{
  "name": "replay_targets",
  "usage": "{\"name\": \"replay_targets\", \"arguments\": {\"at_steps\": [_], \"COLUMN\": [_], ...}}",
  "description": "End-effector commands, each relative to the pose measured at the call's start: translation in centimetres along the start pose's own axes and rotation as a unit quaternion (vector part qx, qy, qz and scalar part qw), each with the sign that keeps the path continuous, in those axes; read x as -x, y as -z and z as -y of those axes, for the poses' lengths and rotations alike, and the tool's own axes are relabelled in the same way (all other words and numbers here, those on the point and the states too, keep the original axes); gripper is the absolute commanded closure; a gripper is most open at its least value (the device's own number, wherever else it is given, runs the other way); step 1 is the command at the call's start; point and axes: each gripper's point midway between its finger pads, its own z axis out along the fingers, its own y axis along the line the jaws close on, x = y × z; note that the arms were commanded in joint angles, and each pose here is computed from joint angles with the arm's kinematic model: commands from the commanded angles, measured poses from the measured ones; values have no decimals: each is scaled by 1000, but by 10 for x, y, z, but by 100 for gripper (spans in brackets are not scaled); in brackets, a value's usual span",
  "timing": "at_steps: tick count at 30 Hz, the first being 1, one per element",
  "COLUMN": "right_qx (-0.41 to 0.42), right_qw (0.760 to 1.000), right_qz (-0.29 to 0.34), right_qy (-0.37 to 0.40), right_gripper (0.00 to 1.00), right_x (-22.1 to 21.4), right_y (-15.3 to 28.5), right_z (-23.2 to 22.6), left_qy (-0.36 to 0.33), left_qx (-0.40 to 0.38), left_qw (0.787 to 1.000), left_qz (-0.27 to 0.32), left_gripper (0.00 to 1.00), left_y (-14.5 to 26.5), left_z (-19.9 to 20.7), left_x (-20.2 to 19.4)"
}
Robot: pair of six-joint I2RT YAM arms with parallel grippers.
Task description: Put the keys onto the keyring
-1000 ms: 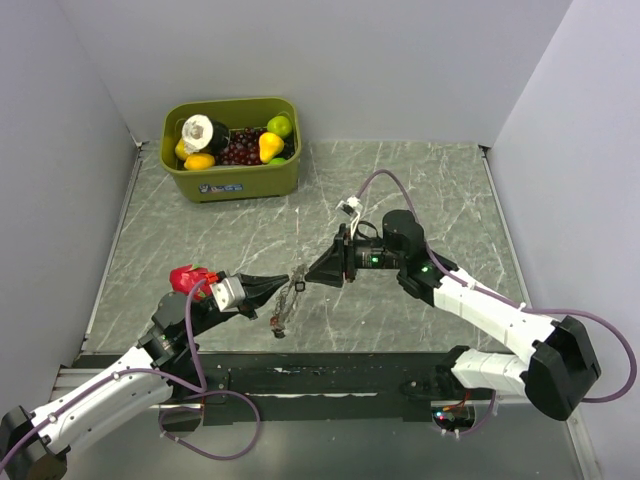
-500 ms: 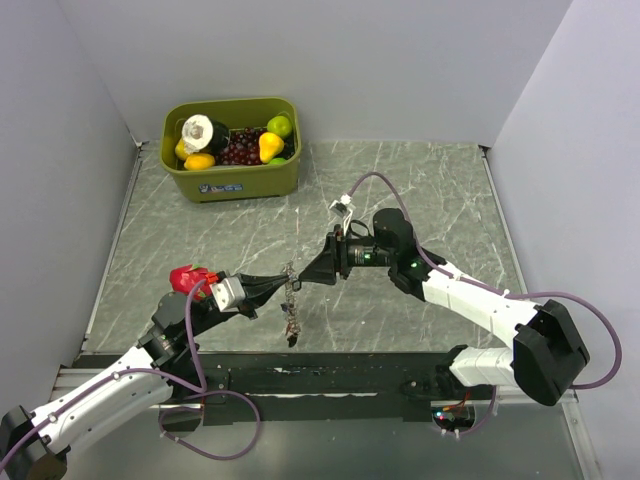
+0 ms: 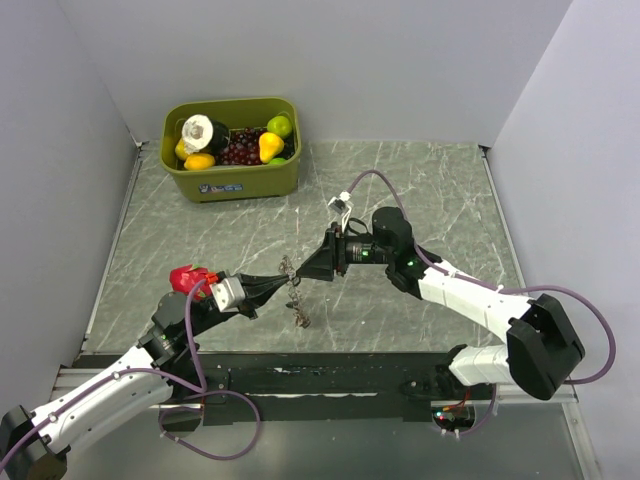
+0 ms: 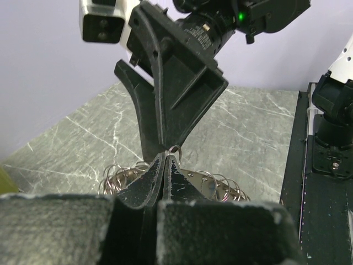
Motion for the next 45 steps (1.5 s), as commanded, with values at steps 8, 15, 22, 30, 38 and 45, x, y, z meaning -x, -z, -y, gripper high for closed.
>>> {"name": "replay_targets", "arguments": {"at_steps": [8,15,22,30,38,45], "right_qx": [19,39,58,87,96,97], "right_qw": [999,998,997,996,995,995], "right_qz": [28,28,27,11,-2,-1], "right_qy": [25,37,40,30,24,23], "right_gripper": [42,39,40,48,55,56], "right_x": [20,20,20,11,5,6], "right_y": [-4,-4,-4,-7,-6,-5], "right_z": [-8,-14,-20,-24,-28,-28], "left_qy": [-27,-24,-22,-22,-26,-26], "left_qx": [-18,-28,-31,-31,-24,-23], "left_qw": [996,996,996,996,996,995], "left_qz": [78,82,83,85,86,89], "left_gripper": [99,99,99,99,99,99], "left_y": [-5,-5,-6,-7,-4,-3], "left_z": [3,7,8,7,6,6], "left_x": [50,52,52,53,54,54]}}
